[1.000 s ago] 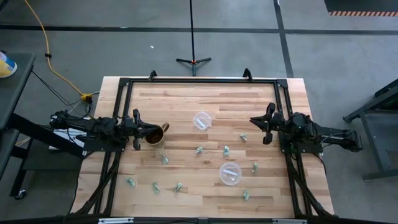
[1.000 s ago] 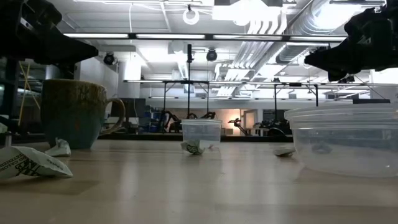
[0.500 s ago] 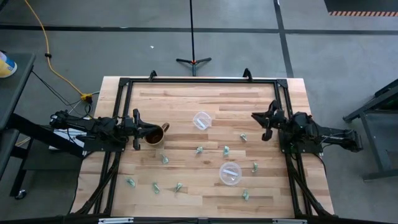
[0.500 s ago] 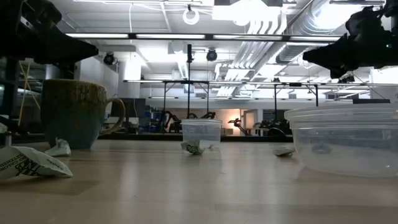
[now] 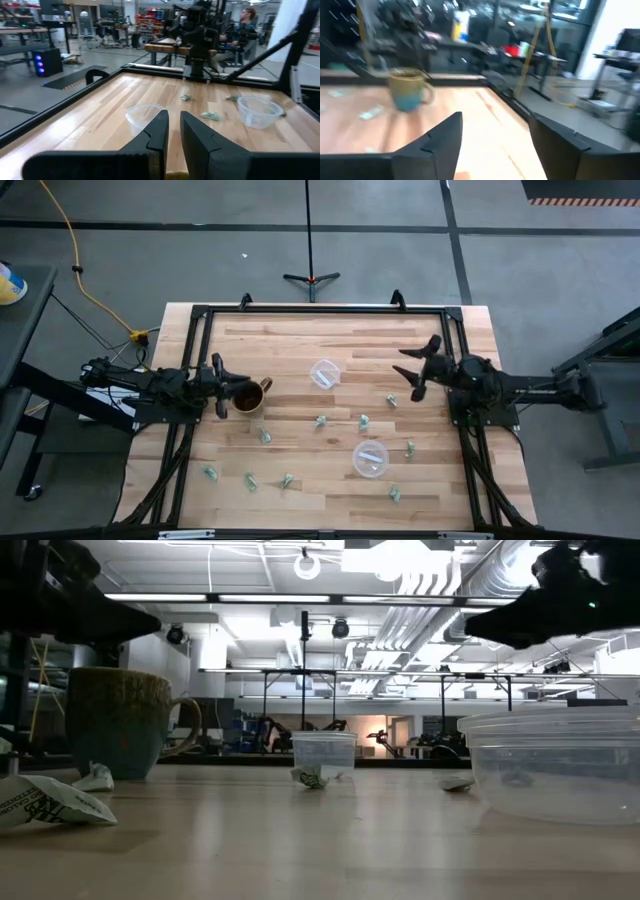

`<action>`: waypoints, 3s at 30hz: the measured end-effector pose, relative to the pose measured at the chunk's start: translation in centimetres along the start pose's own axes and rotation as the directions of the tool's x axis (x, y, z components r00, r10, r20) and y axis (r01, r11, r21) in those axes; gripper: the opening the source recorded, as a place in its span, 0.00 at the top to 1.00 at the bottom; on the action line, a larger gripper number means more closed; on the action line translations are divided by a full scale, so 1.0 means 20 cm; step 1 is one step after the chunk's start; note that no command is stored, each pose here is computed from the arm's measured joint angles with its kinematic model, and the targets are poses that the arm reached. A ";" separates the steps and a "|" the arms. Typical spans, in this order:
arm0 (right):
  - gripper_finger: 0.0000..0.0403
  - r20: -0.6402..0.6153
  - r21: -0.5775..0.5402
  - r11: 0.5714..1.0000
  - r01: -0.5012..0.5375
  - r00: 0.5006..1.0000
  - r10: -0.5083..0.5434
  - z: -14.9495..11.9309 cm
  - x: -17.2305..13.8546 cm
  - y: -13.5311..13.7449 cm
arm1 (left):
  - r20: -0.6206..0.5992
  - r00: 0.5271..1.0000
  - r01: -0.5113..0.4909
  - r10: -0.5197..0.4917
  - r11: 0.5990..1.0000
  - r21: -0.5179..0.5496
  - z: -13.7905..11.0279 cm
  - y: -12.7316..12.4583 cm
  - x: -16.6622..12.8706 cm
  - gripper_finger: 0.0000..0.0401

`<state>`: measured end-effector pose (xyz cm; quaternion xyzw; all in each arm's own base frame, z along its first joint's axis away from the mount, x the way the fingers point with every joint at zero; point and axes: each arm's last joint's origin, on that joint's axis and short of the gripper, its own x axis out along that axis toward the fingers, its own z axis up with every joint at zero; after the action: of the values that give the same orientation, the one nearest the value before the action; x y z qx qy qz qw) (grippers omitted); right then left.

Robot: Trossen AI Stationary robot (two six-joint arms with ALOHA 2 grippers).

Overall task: Pick and place Stevia / Truvia into bins
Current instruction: Put the stevia packet into the top transparent container

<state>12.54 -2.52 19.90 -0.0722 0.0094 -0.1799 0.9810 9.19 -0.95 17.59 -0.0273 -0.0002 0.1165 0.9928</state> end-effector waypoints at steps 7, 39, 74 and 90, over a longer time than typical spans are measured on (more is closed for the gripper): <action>0.42 -0.351 0.062 0.998 -0.026 0.935 0.046 0.11 0.12 0.01 | 0.002 0.999 -0.035 0.035 0.999 0.000 0.00 0.01 0.00 0.79; 0.44 -0.882 0.230 0.967 -0.113 0.397 0.256 -0.35 0.29 0.18 | 0.000 0.999 -0.035 0.035 0.999 0.000 0.00 0.01 0.00 0.79; 0.99 -0.290 -0.067 0.962 -0.263 0.928 0.234 -0.11 0.80 0.21 | -0.001 0.999 -0.035 0.035 0.999 0.001 0.00 0.01 0.00 0.79; 0.99 -0.491 0.040 0.951 -0.307 0.823 0.286 -0.10 1.09 0.14 | -0.001 0.999 -0.035 0.035 0.999 0.001 0.00 0.01 0.00 0.79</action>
<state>33.80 -7.83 17.71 -0.0418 0.2729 -0.0377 0.9604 9.17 -0.85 17.54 -0.0267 0.0010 0.1340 0.9906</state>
